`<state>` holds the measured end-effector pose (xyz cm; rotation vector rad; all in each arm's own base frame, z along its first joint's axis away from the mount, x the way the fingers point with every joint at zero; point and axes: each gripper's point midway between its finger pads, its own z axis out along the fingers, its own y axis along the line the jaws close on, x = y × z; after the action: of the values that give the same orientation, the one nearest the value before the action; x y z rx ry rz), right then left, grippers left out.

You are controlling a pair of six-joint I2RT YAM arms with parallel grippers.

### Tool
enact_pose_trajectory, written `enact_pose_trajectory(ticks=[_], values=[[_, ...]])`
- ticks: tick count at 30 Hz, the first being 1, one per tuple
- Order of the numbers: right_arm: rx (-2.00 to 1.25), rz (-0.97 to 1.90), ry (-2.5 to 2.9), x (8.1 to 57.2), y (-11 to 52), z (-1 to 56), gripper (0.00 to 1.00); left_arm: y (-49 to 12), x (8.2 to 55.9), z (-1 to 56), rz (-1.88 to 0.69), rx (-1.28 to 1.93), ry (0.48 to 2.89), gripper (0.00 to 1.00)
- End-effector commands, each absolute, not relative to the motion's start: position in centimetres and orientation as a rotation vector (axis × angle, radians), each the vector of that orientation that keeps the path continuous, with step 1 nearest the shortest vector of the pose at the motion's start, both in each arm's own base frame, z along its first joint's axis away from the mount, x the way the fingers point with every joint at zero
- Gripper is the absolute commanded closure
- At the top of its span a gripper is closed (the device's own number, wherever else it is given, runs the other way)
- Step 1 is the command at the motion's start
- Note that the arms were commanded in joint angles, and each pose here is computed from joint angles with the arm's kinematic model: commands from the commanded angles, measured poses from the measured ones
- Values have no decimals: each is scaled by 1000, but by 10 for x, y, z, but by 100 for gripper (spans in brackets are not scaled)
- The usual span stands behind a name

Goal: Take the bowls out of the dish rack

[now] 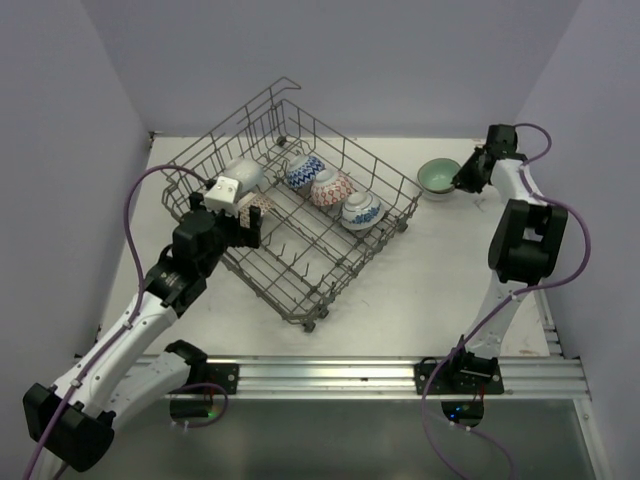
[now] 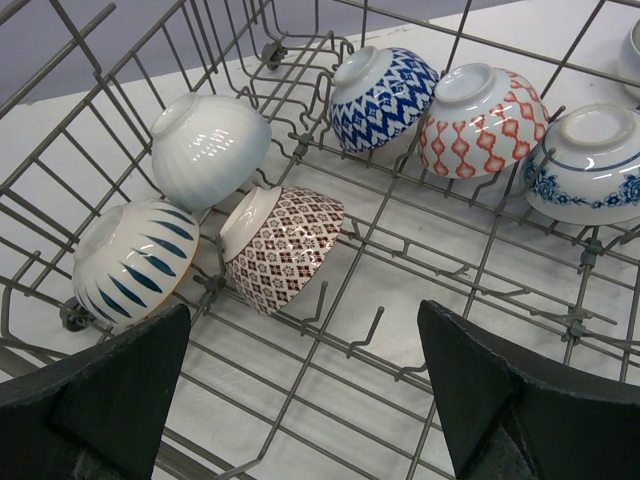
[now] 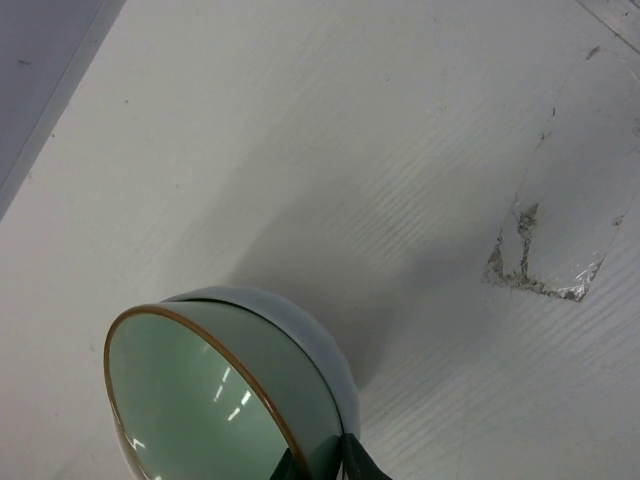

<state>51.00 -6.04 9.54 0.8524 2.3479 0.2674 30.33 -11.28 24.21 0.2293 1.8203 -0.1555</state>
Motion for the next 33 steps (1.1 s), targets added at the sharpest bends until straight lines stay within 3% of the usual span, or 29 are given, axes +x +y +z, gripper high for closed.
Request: enact_pose_trajectory(ticks=[1,6,11,14,15,18,24,26,33], values=[[800,319,2318,523,-55,115,74,-119,304,250,-177,245,1803,0],[792,297,2321,518,-57,120,47,-118,304,252,-178,244,1799,0],[788,277,2290,515,-60,136,44,-118,304,252,-178,242,1798,0],[779,255,2276,514,-62,143,55,-118,304,252,-176,244,1798,0],[781,251,2277,513,-63,143,64,-118,303,252,-177,246,1799,0],[781,250,2290,511,-62,139,79,-118,304,252,-177,243,1799,0],[794,241,2324,505,-63,124,95,-122,303,250,-194,260,1805,0],[797,246,2337,502,-61,118,100,-122,303,251,-197,261,1803,0],[812,273,2337,501,-60,114,100,-123,303,249,-200,267,1809,0]])
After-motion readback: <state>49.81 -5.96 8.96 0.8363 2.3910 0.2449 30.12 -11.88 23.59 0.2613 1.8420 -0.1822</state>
